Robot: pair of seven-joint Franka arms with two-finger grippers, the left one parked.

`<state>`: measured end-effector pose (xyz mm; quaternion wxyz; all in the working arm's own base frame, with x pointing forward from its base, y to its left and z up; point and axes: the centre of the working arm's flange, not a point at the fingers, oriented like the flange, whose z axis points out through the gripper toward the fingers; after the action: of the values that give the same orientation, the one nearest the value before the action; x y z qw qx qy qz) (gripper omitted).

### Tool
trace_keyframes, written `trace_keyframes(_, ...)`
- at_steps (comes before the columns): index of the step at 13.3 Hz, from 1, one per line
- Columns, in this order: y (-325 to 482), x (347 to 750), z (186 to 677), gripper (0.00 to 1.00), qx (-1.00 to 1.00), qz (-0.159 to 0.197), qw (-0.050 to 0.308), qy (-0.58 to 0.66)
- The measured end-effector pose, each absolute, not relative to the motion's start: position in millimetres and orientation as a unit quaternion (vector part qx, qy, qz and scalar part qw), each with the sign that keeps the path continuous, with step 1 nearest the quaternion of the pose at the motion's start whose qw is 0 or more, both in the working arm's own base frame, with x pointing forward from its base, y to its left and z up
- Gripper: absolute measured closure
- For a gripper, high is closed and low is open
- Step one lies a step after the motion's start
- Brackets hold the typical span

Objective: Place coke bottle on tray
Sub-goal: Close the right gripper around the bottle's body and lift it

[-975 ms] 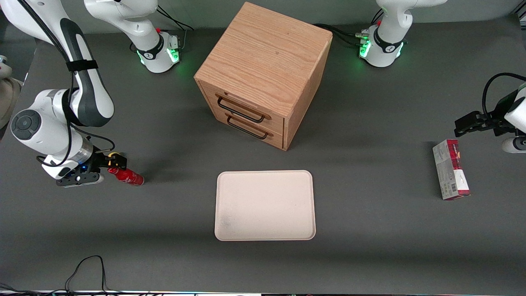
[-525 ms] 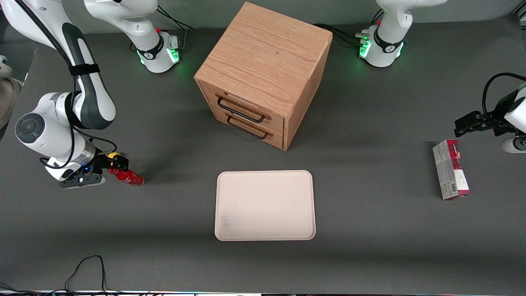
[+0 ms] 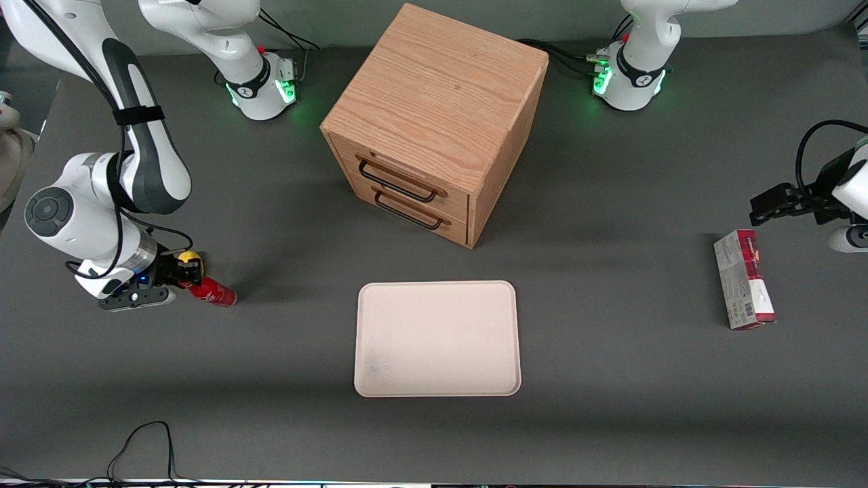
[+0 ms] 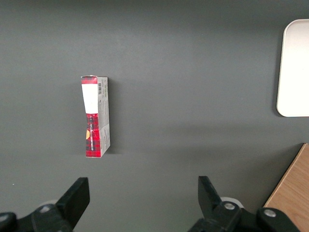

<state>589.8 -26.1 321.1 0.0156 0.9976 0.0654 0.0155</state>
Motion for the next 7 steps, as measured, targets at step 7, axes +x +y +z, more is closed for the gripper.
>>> trace_keyframes(7,-23.5,614.2,396.8,0.68,0.998,-0.008,0.01,0.067)
